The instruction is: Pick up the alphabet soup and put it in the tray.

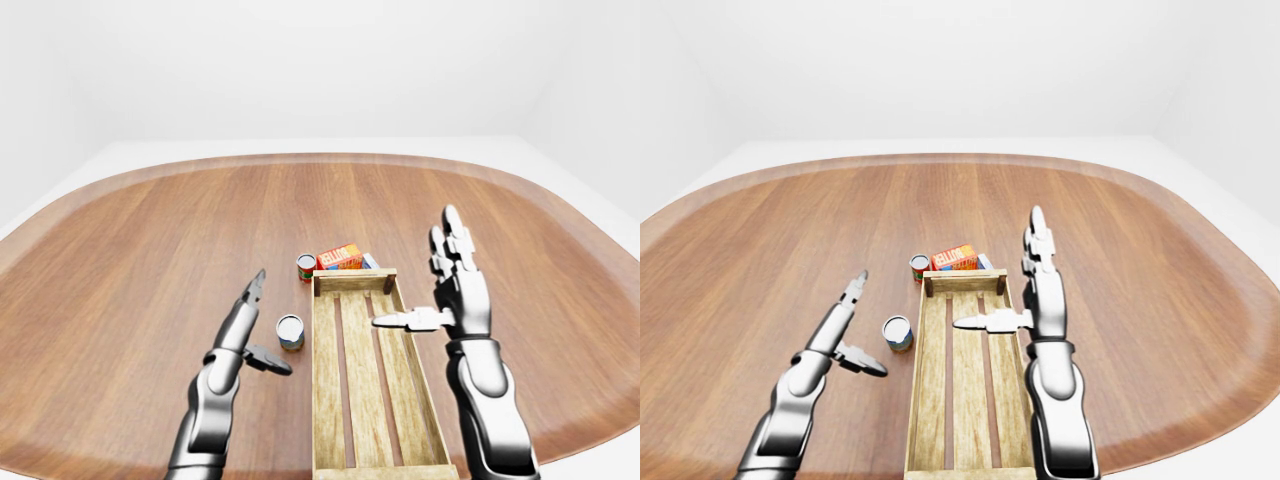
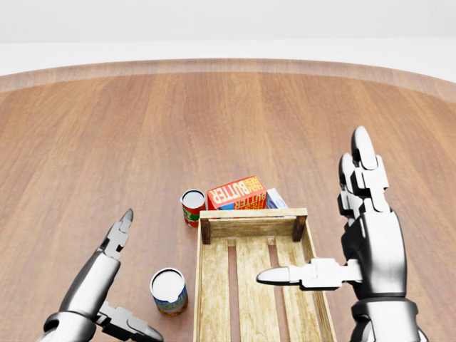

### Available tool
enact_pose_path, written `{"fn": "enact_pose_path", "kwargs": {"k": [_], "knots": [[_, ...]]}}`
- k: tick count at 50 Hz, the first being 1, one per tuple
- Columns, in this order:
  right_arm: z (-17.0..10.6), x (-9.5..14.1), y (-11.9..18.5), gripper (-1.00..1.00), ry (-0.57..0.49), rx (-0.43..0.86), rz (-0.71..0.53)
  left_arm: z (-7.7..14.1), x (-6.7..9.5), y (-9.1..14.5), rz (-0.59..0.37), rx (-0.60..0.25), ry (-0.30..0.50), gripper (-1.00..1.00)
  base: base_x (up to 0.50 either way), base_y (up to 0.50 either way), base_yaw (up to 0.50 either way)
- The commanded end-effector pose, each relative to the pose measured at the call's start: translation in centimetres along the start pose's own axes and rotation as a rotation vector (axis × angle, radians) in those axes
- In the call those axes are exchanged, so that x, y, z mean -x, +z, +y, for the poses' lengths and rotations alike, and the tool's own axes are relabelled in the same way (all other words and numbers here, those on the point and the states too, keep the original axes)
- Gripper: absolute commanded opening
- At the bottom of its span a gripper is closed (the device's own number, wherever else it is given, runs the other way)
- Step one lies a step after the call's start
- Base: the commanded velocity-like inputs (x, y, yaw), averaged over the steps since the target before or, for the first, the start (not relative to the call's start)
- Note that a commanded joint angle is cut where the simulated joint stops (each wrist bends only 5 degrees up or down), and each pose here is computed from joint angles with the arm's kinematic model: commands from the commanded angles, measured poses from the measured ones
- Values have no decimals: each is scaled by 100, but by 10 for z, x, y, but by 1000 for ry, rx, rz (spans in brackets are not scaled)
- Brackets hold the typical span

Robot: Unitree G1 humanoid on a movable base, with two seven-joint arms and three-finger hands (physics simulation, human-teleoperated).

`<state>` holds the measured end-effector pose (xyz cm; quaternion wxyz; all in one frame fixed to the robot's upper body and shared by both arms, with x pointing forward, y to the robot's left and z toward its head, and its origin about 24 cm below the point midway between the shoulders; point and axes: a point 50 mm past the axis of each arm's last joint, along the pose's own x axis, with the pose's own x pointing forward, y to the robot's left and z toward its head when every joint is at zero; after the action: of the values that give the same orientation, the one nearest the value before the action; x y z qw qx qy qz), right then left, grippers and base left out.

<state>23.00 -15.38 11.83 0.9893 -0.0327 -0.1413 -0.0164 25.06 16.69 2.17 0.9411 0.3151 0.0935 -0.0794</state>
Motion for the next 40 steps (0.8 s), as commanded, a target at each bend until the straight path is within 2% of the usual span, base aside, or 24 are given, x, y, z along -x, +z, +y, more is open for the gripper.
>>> {"fn": "enact_pose_path", "kwargs": {"k": [1, 23, 33, 40], "knots": [[-1, 0, 2, 100, -2, 0, -8, -6, -2, 2, -4, -10, -37, 100, 0, 0, 0], [0, 1, 2, 100, -2, 0, -8, -20, -5, -8, 46, -16, -87, 100, 0, 0, 0], [0, 1, 2, 100, 0, 1, -9, -18, -7, -5, 32, 17, -63, 100, 0, 0, 0], [0, 1, 4, 100, 0, -1, -16, -20, -9, -12, 61, 4, -55, 100, 0, 0, 0]]}}
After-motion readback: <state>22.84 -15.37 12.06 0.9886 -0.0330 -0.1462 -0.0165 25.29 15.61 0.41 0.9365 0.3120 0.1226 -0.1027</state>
